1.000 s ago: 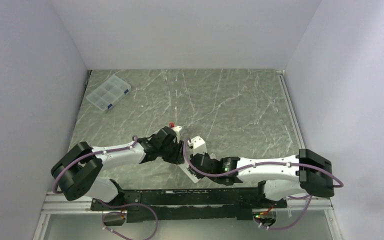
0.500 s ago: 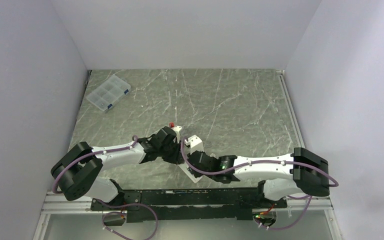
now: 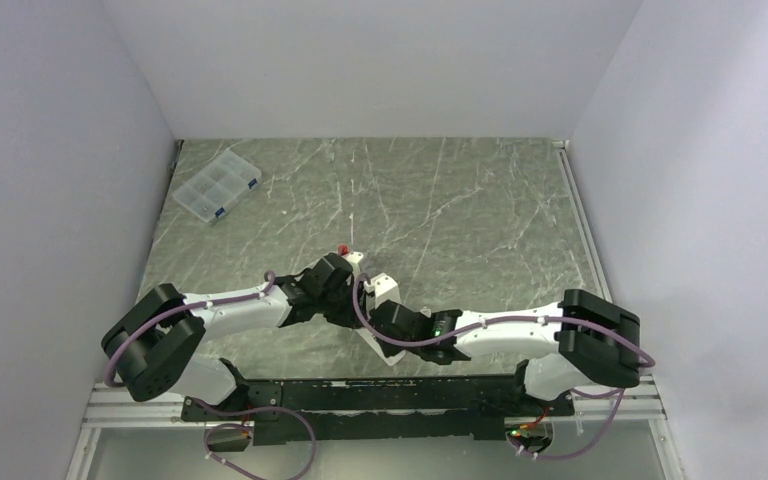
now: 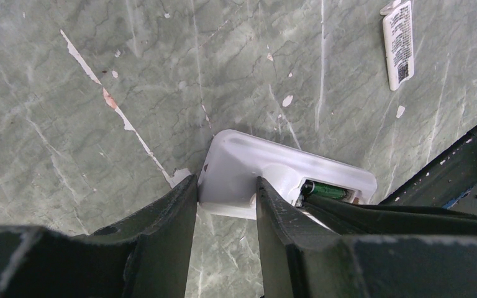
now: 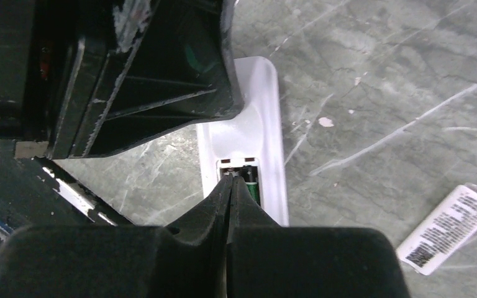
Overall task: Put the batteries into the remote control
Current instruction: Load the battery into the remote control.
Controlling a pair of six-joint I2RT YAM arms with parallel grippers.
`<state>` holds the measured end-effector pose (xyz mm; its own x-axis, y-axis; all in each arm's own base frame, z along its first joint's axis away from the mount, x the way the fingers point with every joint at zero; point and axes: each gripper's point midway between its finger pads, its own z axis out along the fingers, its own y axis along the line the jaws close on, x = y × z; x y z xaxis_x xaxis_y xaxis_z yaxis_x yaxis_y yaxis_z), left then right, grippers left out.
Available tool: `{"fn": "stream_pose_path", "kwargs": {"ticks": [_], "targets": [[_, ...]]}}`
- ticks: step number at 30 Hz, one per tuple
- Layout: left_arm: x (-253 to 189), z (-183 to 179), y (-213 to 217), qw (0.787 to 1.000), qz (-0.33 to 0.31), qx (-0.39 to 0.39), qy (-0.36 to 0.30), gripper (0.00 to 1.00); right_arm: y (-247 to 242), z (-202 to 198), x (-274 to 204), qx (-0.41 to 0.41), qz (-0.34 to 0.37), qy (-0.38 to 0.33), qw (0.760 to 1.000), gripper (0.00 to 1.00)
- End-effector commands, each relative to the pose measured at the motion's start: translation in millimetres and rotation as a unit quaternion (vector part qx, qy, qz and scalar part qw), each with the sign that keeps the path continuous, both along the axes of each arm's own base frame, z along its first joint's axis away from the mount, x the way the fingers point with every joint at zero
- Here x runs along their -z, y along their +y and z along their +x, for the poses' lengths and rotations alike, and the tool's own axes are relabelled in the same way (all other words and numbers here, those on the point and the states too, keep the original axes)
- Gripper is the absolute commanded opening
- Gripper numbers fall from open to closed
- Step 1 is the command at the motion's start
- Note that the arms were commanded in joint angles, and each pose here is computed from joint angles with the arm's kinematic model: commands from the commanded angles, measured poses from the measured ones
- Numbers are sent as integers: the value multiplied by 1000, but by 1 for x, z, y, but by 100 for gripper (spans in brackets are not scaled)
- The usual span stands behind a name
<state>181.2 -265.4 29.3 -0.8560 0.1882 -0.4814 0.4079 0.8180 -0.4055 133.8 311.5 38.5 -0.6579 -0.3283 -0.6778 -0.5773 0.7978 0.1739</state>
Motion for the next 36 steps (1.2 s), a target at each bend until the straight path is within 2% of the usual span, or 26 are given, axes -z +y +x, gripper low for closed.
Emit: {"fn": "stream_pose_path", "kwargs": {"ticks": [1, 6, 11, 27, 29, 34, 36], "targets": [[26, -11, 33, 997, 75, -9, 14, 42, -9, -5, 19, 6, -14, 18, 1000, 0], [27, -11, 33, 997, 77, -8, 15, 42, -26, -15, 37, 15, -34, 40, 999, 0], [29, -11, 32, 997, 77, -7, 16, 42, -30, -13, 32, 22, -28, 34, 999, 0], [28, -10, 33, 997, 77, -7, 15, 42, -15, 11, -33, 39, 26, -33, 998, 1], [27, -10, 33, 997, 77, -8, 15, 42, -18, 14, -41, 47, 33, -42, 997, 7], [26, -9, 32, 997, 75, -8, 12, 43, -34, 21, -54, 75, 48, -59, 994, 35], [25, -9, 32, 997, 77, -8, 12, 44, -42, 24, -58, 85, 55, -62, 993, 41]]}}
